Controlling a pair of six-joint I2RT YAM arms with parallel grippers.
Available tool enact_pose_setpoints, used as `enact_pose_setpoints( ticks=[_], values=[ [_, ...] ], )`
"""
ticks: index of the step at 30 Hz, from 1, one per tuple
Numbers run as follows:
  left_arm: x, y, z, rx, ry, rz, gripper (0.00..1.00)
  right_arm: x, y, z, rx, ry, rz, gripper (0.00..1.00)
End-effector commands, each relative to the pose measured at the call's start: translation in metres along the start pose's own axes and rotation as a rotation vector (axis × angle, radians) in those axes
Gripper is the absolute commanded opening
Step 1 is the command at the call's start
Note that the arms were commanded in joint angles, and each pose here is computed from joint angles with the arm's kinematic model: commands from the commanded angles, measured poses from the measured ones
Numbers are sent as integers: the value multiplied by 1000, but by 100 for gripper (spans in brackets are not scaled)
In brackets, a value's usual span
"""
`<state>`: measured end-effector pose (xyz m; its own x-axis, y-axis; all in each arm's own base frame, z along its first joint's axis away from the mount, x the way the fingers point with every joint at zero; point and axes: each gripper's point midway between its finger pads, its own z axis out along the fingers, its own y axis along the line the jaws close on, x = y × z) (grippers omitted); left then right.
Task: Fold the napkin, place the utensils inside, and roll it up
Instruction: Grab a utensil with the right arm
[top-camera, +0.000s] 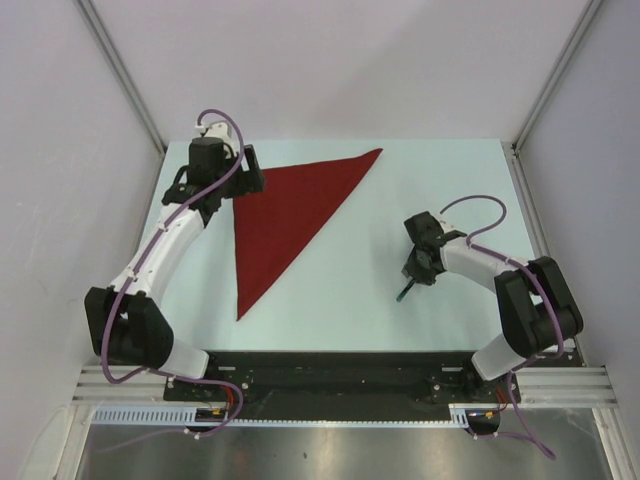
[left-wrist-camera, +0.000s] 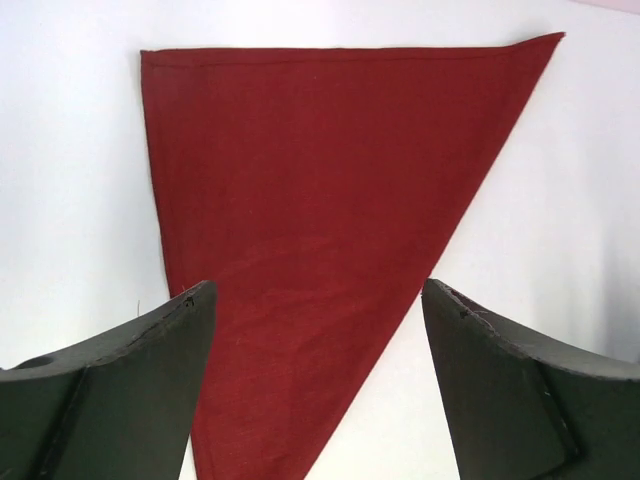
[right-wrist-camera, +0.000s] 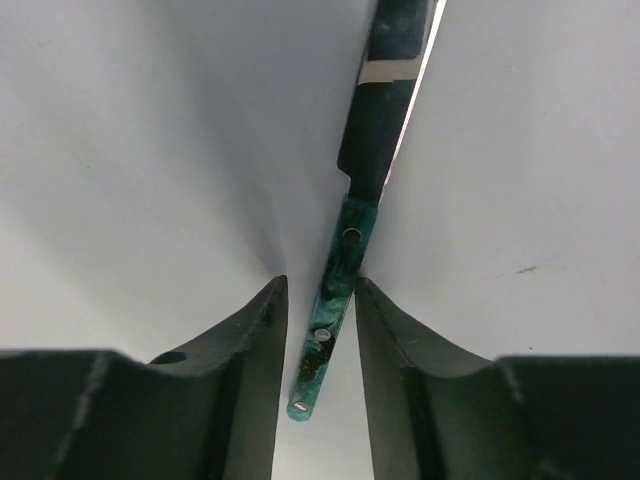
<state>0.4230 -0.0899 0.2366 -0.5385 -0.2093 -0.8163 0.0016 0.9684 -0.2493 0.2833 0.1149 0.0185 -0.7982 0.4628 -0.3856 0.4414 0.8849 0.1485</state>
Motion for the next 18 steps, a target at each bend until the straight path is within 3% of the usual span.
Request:
enact_pose_setpoints(
  ticks=[1,7,9,10,14,18],
  values=[
    [-34,-14,-30,51,-131,3,88,8,-14,9,122,25,2,33],
    [-39,-17,-36,73,-151,-6,88,24,-24,4,192,59,-11,27],
    [-38,-18,-35,74,-149,-10,88,27,-27,6,205,68,-18,15],
    [-36,-23,-35,106,-137,-12,88,27,-25,6,202,70,-22,0],
    [-35,-25,-34,131,-130,-33,88,21,7,-2,141,49,-63,0],
    [-35,-23,-33,139,-123,-49,88,19,78,-19,12,21,-127,0]
  ],
)
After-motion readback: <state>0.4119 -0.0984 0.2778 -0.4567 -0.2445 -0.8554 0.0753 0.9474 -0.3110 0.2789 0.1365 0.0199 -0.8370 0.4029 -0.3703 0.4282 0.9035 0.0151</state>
